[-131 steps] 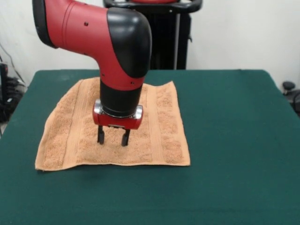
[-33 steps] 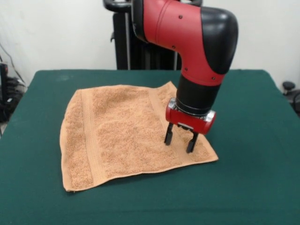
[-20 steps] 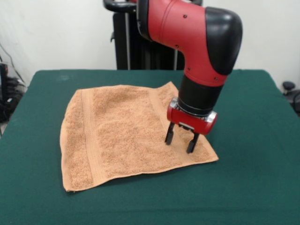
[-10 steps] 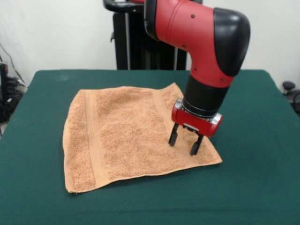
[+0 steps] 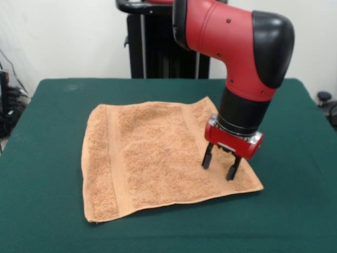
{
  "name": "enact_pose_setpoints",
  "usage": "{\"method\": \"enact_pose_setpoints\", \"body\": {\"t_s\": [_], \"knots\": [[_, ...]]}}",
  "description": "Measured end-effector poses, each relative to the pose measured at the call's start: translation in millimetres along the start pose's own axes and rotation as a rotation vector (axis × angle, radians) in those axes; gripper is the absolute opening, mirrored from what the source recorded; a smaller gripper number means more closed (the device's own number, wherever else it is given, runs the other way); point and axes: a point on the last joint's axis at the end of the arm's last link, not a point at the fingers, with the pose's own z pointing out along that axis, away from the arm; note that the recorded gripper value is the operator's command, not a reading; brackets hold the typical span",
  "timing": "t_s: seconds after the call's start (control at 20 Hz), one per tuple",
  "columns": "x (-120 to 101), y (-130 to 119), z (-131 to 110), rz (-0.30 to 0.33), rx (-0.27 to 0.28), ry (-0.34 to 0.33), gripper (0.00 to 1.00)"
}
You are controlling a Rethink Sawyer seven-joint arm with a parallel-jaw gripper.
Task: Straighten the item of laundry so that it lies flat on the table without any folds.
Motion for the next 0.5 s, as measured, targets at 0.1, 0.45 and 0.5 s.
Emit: {"method": "enact_pose_setpoints", "body": {"t_s": [0.1, 0.45, 0.5], "knots": [[1, 5, -1, 0.013, -0.005, 0.0, 1.0], [1, 17, -2, 0.056, -0.016, 0.005, 1.0], [1, 19, -1, 0.063, -0.018, 0.009, 1.0]]}}
